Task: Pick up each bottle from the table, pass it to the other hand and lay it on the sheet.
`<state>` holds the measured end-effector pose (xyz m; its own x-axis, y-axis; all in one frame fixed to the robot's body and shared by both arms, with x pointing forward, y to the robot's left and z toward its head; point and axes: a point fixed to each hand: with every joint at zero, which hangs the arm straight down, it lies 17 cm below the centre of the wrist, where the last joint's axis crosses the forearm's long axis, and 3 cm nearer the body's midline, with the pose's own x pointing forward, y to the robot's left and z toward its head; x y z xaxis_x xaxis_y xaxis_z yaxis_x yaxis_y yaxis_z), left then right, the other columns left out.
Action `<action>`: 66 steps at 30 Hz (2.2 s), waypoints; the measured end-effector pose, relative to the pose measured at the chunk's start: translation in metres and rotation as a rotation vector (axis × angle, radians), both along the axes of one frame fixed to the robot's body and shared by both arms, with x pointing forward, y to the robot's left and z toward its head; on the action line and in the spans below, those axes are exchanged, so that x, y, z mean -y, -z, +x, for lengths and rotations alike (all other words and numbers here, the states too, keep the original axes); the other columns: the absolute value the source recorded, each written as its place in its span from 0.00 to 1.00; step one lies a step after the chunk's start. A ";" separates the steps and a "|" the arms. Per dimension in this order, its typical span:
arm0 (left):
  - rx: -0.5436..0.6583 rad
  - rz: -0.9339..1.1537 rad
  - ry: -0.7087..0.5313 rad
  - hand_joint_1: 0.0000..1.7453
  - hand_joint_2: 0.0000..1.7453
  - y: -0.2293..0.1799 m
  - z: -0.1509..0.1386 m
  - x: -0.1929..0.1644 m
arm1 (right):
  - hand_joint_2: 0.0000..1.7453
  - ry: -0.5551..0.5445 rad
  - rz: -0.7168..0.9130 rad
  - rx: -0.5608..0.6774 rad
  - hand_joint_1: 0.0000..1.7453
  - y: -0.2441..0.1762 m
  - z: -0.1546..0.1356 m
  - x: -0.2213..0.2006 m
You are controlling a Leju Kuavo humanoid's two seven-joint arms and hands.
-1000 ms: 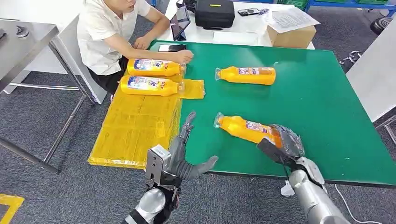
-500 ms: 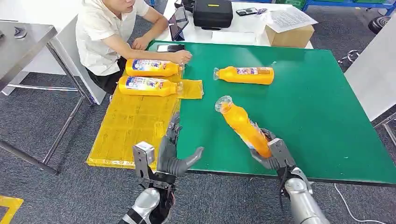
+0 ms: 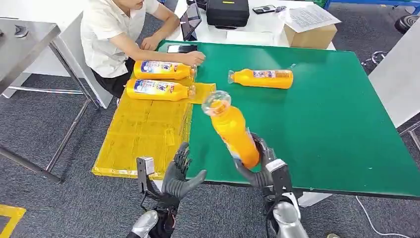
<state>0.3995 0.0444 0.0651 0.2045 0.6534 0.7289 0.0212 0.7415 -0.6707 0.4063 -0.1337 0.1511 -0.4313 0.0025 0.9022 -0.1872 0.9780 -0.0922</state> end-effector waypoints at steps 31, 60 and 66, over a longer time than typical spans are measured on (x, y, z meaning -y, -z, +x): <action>0.159 -0.075 0.012 0.00 1.00 -0.068 0.008 0.003 | 1.00 -0.212 -0.212 -0.072 1.00 0.063 -0.034 -0.104; 0.130 -0.068 -0.009 1.00 1.00 -0.061 0.019 -0.007 | 1.00 -0.189 -0.333 0.000 0.00 0.079 -0.050 -0.121; 0.108 -0.133 -0.042 1.00 1.00 -0.061 0.026 -0.019 | 1.00 -0.174 -0.249 0.018 0.00 0.064 -0.054 -0.122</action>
<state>0.4252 0.0637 0.1263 0.1003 0.7519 0.6516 0.0693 0.6481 -0.7584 0.3525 -0.0121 0.0867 -0.4603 0.1476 0.8754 -0.3458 0.8784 -0.3300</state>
